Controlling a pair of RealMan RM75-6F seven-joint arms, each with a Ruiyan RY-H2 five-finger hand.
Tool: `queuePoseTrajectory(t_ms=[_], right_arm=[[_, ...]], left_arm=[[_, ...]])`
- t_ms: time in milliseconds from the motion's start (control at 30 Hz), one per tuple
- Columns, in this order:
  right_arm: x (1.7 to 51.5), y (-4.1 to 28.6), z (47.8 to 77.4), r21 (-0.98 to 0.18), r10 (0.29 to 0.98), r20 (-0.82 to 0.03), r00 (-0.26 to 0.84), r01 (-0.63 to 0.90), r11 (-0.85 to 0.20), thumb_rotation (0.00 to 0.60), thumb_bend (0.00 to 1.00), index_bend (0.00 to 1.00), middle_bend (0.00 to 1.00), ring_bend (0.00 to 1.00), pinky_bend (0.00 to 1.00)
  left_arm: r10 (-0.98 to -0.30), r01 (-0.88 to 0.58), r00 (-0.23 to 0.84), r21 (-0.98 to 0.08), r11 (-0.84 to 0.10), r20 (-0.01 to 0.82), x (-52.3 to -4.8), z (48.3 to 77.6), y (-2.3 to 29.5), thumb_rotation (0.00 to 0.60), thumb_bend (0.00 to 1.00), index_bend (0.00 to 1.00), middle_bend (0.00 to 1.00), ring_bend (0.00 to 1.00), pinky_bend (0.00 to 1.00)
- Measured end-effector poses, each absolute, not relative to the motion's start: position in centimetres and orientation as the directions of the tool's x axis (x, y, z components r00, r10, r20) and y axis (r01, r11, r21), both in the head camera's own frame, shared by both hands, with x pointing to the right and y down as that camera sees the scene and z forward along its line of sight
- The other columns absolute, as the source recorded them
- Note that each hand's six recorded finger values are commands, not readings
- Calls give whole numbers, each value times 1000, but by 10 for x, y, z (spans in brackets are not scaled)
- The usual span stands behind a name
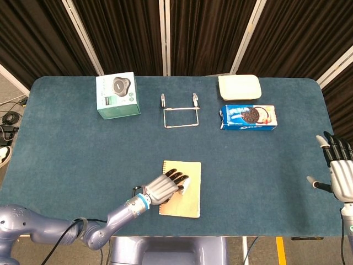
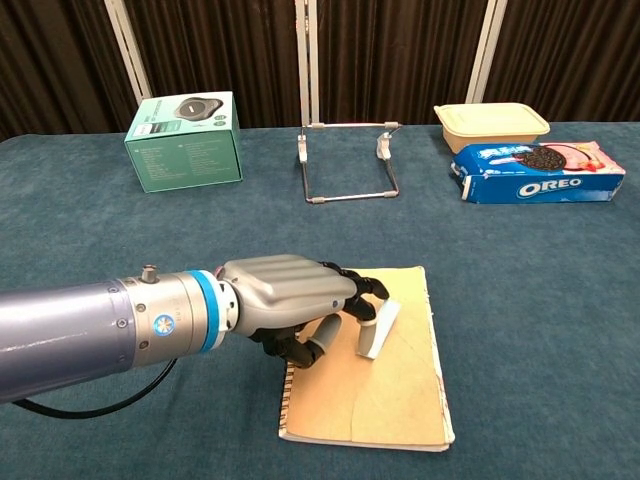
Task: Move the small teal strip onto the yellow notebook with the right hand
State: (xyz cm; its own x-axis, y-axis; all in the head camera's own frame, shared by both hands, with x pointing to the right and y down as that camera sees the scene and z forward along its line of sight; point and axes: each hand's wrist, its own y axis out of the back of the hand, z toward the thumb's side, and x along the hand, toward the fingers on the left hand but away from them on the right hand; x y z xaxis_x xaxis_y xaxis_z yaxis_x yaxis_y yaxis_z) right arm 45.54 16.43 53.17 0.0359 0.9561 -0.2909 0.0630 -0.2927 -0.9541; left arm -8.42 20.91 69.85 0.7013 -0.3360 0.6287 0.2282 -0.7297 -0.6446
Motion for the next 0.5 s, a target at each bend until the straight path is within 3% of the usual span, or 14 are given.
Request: queuePoseTrajectory(t_ms=[500], right_arm=[[454, 164, 527, -957, 960, -277, 45, 81, -280, 600, 0, 0, 0, 0, 0]], left_arm=[[-343, 243, 693, -653, -717, 634, -85, 700, 215, 600, 1000, 344, 0, 0, 0]])
